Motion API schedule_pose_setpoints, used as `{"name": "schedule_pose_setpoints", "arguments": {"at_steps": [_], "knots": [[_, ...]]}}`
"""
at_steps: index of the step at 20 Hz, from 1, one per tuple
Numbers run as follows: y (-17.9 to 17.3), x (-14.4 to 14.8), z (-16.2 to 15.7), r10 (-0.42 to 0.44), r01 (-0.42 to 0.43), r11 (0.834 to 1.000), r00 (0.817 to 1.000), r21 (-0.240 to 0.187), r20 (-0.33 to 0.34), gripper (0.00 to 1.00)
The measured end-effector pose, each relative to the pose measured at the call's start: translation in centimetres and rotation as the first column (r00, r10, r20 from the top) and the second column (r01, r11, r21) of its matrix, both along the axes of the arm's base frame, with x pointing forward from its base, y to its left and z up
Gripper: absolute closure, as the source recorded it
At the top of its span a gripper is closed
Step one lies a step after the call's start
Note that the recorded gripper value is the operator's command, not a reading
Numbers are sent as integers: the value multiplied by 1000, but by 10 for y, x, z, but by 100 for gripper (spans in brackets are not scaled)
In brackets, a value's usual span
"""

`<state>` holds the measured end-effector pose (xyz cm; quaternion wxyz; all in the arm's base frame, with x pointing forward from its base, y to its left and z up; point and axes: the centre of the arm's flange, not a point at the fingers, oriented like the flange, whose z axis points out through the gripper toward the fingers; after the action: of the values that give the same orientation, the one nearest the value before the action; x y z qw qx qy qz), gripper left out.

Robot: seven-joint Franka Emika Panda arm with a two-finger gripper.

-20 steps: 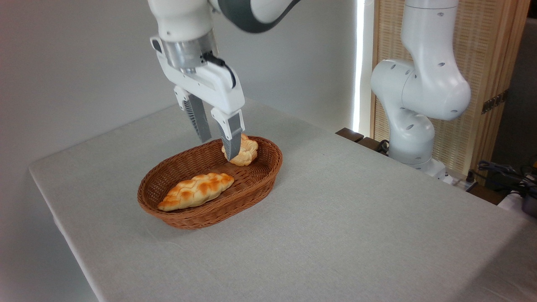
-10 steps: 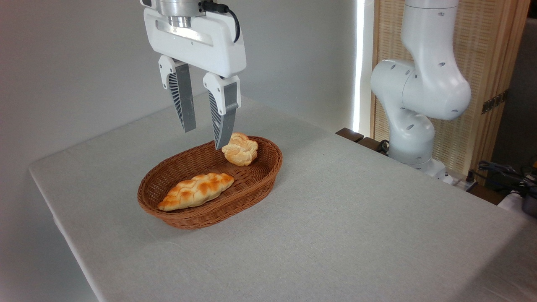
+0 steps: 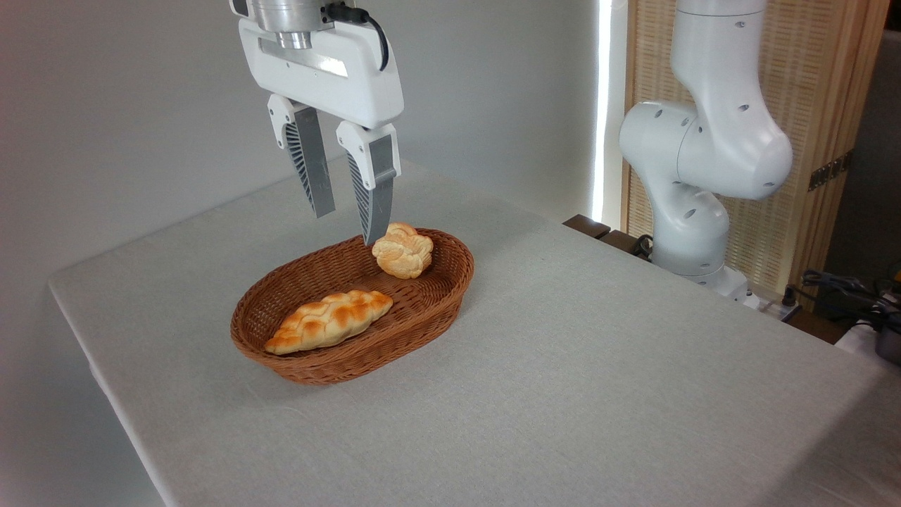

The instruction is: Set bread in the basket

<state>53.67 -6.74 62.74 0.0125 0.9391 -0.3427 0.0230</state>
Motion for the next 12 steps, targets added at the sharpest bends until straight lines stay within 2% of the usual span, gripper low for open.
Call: {"name": "schedule_pose_setpoints", "arguments": {"at_steps": [3,7,10,12], "knots": [[2,3,-5,2,-2,1000,1000,4,-12,0],[6,4,-7,0,1,999,1000,53,-11,0],[9,5,-8,4,-3,998,1000,60,-12,0],[13,8,-12,12,-9,998,999,62,-38,0]]}}
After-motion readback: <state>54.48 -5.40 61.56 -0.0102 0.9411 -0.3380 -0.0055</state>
